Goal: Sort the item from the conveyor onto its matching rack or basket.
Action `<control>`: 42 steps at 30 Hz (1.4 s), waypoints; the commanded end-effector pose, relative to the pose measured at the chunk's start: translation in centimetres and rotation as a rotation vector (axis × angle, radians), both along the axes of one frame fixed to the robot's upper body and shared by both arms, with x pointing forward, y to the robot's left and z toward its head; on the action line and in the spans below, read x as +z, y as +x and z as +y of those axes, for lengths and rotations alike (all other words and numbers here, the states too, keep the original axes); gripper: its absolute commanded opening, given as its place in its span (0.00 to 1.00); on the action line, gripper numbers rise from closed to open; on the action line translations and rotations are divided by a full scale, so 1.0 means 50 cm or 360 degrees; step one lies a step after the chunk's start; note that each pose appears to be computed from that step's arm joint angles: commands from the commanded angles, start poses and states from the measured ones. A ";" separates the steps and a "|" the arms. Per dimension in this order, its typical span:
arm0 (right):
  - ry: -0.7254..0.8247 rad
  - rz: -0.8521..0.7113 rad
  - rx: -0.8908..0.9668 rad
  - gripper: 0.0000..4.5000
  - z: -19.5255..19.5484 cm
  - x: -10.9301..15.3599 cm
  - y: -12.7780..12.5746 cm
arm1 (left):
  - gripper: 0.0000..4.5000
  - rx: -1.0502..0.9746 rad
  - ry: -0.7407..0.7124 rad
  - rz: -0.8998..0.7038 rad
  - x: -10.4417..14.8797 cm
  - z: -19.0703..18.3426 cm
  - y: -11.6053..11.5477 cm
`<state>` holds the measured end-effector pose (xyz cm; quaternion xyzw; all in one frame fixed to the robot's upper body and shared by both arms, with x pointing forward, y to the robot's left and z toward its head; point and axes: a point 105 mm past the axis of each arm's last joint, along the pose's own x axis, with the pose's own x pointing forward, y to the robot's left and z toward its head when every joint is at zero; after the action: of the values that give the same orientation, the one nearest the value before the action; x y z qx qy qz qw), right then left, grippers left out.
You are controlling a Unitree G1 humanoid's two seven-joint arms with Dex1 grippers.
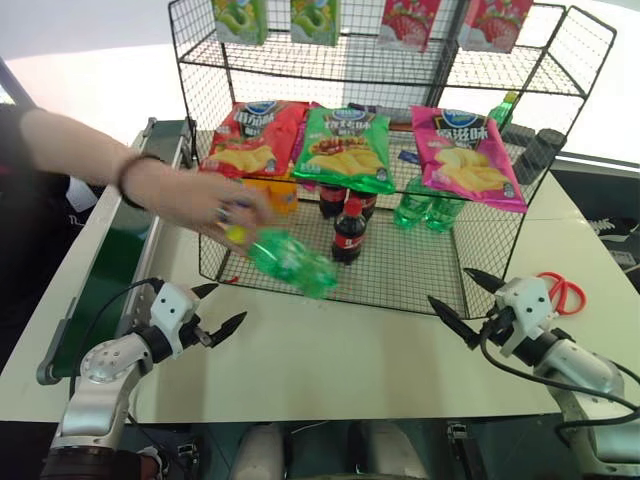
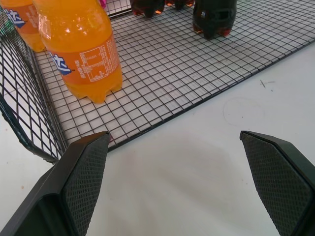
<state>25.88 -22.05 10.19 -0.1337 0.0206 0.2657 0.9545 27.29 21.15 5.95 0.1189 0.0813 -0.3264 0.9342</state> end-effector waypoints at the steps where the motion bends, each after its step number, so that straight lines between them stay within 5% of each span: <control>1: -0.0009 -0.0062 0.0031 0.99 0.012 0.019 0.004 | 1.00 -0.0013 0.0001 -0.0067 0.016 -0.004 0.004; 17: 0.0000 -0.0056 0.0070 0.99 0.027 0.021 0.005 | 1.00 0.0113 -0.0274 -0.0197 0.097 0.010 0.026; 27: 0.0041 -0.0079 0.0175 0.99 0.065 0.027 0.011 | 1.00 0.0712 -0.0629 -0.0436 0.158 0.162 0.049; 32: 0.0113 -0.0098 0.0366 0.99 0.139 0.035 0.008 | 1.00 0.1117 -0.0554 -0.0476 0.138 0.251 0.059; 42: 0.0288 -0.0149 0.0801 0.99 0.294 0.077 -0.030 | 1.00 0.1322 -0.0436 -0.0493 0.122 0.289 0.054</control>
<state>25.30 -8.72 12.64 -0.0665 -0.0525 0.4633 0.8822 30.19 34.82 10.28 -0.0217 -0.0345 0.0766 0.9962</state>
